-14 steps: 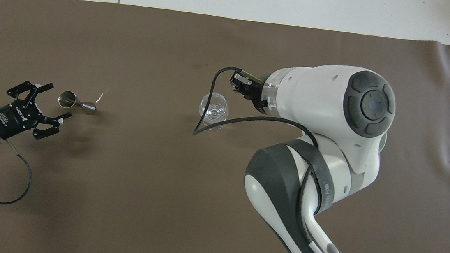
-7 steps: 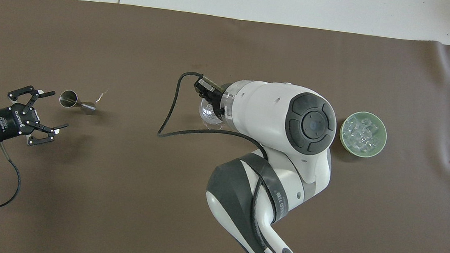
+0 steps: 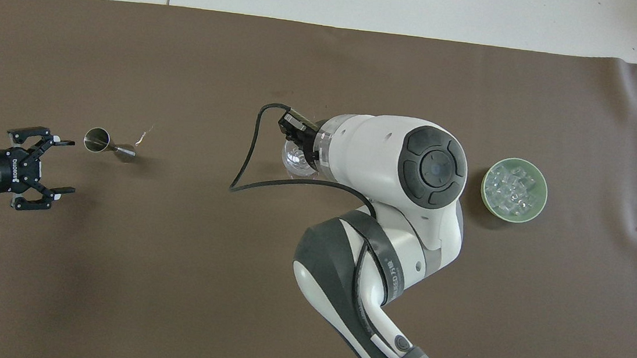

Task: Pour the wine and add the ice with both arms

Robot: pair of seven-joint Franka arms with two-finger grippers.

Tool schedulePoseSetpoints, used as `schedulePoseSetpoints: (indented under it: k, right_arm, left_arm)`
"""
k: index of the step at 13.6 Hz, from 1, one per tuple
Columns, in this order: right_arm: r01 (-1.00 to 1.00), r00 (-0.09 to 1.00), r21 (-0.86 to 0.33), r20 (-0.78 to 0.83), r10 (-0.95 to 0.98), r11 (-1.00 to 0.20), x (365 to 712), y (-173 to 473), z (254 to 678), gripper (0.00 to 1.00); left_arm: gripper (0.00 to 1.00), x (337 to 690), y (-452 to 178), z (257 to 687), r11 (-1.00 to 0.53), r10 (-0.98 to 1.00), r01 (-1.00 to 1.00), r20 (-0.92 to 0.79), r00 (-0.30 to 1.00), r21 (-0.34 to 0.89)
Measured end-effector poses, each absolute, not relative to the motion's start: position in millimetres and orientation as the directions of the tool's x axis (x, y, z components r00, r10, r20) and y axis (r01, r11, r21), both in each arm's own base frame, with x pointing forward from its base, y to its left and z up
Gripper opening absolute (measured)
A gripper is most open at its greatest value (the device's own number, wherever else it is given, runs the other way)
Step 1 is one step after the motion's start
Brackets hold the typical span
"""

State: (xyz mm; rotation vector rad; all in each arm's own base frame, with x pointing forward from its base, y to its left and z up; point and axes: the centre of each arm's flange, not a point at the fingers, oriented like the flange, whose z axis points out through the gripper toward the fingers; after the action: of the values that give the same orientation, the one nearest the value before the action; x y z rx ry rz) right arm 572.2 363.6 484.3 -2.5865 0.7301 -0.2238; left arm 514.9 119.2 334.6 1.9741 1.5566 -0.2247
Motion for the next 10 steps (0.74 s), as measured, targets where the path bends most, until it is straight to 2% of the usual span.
schedulePoseSetpoints:
  k: [4,6,10]
  right_arm:
    - [-0.459,0.848,-0.454,0.034,-0.53,-0.764,572,363,484,0.29]
    - [-0.459,0.847,-0.454,0.034,-0.53,-0.764,572,363,484,0.46]
    - [-0.459,0.847,-0.454,0.034,-0.53,-0.764,572,363,484,0.9]
  left_arm:
    - [1.0,533,109,359,-0.392,0.822,0.862,-0.297,0.485,0.322]
    - [1.0,540,104,370,-0.518,0.783,0.801,-0.209,0.585,0.3]
    - [1.0,544,104,386,-0.706,0.651,0.642,-0.082,0.755,0.3]
